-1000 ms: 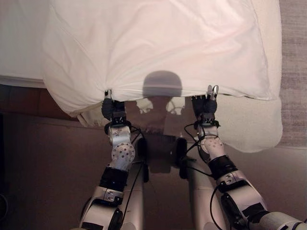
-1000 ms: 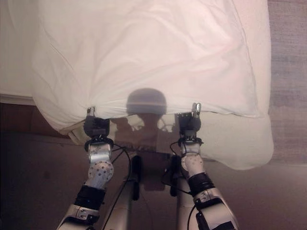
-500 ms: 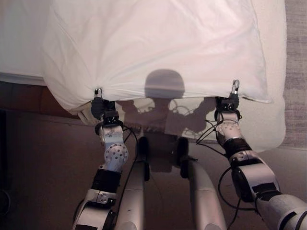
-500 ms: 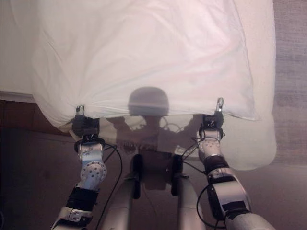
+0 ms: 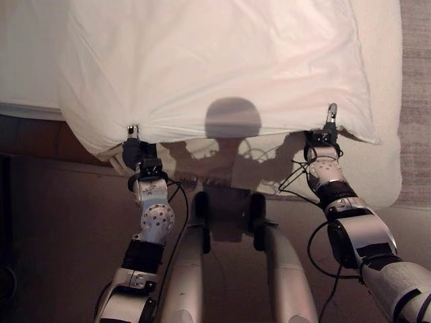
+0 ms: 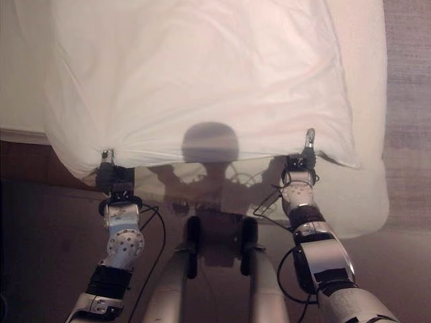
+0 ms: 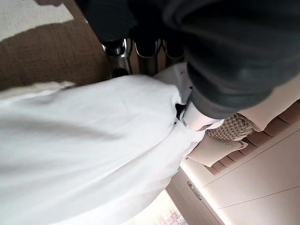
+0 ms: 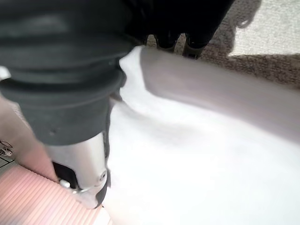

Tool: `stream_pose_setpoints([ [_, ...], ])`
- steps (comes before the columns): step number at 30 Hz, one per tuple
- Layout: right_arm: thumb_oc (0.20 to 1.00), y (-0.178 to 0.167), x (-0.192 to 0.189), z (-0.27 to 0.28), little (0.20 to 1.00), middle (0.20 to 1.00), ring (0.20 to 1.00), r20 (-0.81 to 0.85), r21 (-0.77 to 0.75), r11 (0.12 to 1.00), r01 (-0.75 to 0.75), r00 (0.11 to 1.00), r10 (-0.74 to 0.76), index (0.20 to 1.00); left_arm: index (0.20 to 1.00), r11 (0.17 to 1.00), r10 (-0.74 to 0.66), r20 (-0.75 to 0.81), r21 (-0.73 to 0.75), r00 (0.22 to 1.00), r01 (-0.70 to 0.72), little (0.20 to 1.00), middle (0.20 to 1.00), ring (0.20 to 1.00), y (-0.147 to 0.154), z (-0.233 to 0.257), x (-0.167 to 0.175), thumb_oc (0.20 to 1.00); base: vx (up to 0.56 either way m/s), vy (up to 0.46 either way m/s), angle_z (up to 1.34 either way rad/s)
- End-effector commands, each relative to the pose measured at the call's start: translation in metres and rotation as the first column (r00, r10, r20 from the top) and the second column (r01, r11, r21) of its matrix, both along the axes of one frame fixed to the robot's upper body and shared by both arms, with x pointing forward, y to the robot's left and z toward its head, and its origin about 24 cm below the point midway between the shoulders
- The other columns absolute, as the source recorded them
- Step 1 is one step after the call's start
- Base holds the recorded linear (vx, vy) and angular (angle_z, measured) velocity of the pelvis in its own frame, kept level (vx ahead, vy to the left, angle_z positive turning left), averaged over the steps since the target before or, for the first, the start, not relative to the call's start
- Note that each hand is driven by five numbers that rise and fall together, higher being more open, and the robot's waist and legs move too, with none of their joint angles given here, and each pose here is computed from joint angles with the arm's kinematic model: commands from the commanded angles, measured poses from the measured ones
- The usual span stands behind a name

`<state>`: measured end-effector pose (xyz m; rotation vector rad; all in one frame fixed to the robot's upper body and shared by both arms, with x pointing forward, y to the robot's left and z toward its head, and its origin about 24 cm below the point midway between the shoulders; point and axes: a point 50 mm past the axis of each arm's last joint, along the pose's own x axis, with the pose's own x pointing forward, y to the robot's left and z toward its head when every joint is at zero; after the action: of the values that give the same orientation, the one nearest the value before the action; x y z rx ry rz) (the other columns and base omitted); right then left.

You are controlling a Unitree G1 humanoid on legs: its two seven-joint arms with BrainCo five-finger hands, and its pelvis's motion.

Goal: Make the bed

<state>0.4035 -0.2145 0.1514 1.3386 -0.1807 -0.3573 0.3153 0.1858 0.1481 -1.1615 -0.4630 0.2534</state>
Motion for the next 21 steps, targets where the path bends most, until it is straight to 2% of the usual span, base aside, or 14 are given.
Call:
stream_pose_setpoints([
  [1, 0.385, -0.028, -0.004, 0.016, 0.385, 0.385, 0.385, 0.042, -0.093, 0.992, 0.083, 0.996, -0.080, 0.385, 0.200, 0.974, 0.221, 0.171, 0.009, 0.960, -0.226, 0.200, 0.200, 0.200, 0.048, 0.022, -0.032, 0.200, 0.00, 0.000, 0.00],
  [2, 0.200, -0.028, -0.004, 0.016, 0.200, 0.200, 0.200, 0.040, -0.099, 0.991, 0.085, 0.996, -0.081, 0.200, 0.200, 0.974, 0.224, 0.169, 0.003, 0.960, -0.227, 0.200, 0.200, 0.200, 0.048, 0.022, -0.031, 0.200, 0.00, 0.000, 0.00],
  [8, 0.200, -0.026, -0.007, 0.015, 0.200, 0.200, 0.200, 0.071, -0.126, 0.989, 0.075, 0.995, -0.067, 0.200, 0.200, 0.975, 0.222, 0.160, -0.004, 0.962, -0.224, 0.200, 0.200, 0.200, 0.048, 0.019, -0.031, 0.200, 0.00, -0.003, -0.03],
  [10, 0.200, -0.015, -0.016, 0.004, 0.200, 0.200, 0.200, 0.128, -0.222, 0.975, 0.009, 0.992, 0.020, 0.200, 0.200, 0.980, 0.200, 0.149, -0.021, 0.968, -0.200, 0.200, 0.200, 0.200, 0.045, 0.014, -0.026, 0.200, 0.00, 0.000, 0.00],
  [16, 0.200, -0.009, -0.030, -0.021, 0.200, 0.200, 0.200, 0.151, -0.194, 0.981, 0.003, 0.988, 0.027, 0.200, 0.200, 0.986, 0.164, 0.130, -0.047, 0.978, -0.159, 0.200, 0.200, 0.200, 0.039, 0.004, -0.023, 0.200, 0.00, -0.002, -0.01],
  [17, 0.200, -0.005, -0.036, -0.026, 0.200, 0.200, 0.200, 0.173, -0.177, 0.984, 0.003, 0.985, 0.028, 0.200, 0.250, 0.988, 0.149, 0.123, -0.056, 0.981, -0.143, 0.250, 0.250, 0.250, 0.037, 0.000, -0.022, 0.250, 0.00, 0.000, 0.00],
  [18, 0.200, -0.005, -0.039, -0.027, 0.200, 0.200, 0.200, 0.188, -0.165, 0.986, 0.011, 0.982, 0.021, 0.200, 0.344, 0.989, 0.143, 0.115, -0.062, 0.983, -0.136, 0.344, 0.344, 0.344, 0.036, -0.003, -0.022, 0.344, 0.00, 0.000, 0.00],
  [20, 0.200, -0.002, -0.045, -0.030, 0.200, 0.200, 0.200, 0.206, -0.150, 0.989, 0.016, 0.978, 0.016, 0.200, 0.438, 0.992, 0.112, 0.100, -0.075, 0.989, -0.104, 0.438, 0.438, 0.438, 0.031, -0.010, -0.020, 0.438, 0.00, 0.000, 0.00],
  [21, 0.200, 0.000, -0.048, -0.030, 0.200, 0.200, 0.200, 0.221, -0.148, 0.989, 0.015, 0.975, 0.018, 0.200, 0.526, 0.992, 0.098, 0.095, -0.084, 0.991, -0.091, 0.526, 0.526, 0.526, 0.029, -0.012, -0.019, 0.526, 0.00, 0.000, 0.00],
])
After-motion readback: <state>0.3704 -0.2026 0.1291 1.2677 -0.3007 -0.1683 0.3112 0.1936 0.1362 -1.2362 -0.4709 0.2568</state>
